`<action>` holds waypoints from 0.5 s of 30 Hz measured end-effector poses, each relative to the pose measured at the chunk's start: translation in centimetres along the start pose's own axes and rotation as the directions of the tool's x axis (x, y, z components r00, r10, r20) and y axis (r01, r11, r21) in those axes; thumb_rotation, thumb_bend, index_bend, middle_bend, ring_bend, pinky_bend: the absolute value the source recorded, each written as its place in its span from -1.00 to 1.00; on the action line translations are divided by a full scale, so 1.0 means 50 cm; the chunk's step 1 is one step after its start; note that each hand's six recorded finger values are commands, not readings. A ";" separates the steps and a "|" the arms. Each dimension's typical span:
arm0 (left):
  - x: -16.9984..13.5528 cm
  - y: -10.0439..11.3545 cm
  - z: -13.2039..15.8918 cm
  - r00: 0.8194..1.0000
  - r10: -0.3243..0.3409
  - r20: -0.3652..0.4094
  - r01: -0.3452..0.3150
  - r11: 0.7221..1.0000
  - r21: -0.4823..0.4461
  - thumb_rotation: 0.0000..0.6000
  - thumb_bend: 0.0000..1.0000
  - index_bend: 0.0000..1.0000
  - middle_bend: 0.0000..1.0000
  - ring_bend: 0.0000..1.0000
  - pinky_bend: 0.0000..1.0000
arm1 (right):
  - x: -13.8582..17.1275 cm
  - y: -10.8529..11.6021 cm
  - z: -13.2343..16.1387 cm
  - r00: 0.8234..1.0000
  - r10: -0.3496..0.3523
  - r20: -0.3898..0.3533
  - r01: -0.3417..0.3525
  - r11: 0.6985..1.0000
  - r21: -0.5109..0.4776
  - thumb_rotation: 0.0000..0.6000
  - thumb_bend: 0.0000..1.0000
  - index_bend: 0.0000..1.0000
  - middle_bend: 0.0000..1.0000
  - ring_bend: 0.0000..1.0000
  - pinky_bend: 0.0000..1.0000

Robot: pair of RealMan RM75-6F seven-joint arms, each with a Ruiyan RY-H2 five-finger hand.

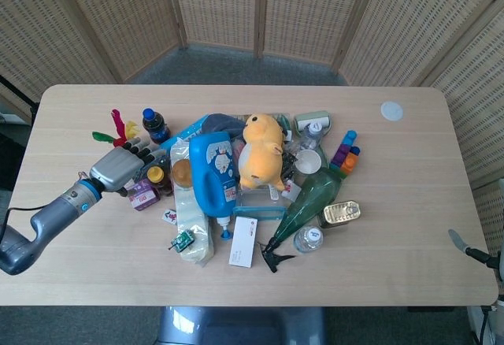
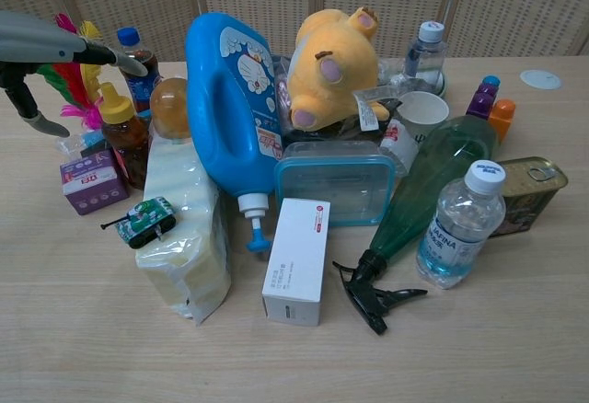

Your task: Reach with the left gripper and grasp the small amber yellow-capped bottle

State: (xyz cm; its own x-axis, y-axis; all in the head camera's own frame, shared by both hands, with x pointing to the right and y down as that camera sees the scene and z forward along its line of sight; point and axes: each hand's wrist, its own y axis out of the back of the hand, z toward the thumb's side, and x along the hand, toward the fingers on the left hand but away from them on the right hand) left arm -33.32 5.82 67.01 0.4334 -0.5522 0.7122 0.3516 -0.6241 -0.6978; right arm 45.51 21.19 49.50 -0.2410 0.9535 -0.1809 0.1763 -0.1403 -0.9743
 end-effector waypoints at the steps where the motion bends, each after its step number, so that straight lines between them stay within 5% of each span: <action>1: 0.004 -0.002 0.001 1.000 -0.001 -0.001 0.001 1.000 0.000 1.00 -0.48 -1.00 -1.00 -1.00 -1.00 | 0.000 0.000 -0.001 1.000 0.001 0.000 -0.001 1.000 0.000 0.63 -1.00 -1.00 -1.00 -1.00 -1.00; 15: 0.077 -0.023 0.060 1.000 0.021 0.023 -0.020 1.000 -0.022 1.00 -0.48 -1.00 -1.00 -1.00 -1.00 | -0.004 0.001 -0.012 1.000 0.006 0.014 -0.006 1.000 -0.014 0.63 -1.00 -1.00 -1.00 -1.00 -1.00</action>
State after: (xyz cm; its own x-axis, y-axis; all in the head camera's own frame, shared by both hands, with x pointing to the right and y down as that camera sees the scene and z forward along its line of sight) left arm -29.58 6.05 70.30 0.4594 -0.5524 0.6956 0.3244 -0.6247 -0.7103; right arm 46.13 21.17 49.54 -0.2538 0.9487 -0.1884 0.1909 -0.1419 -0.9713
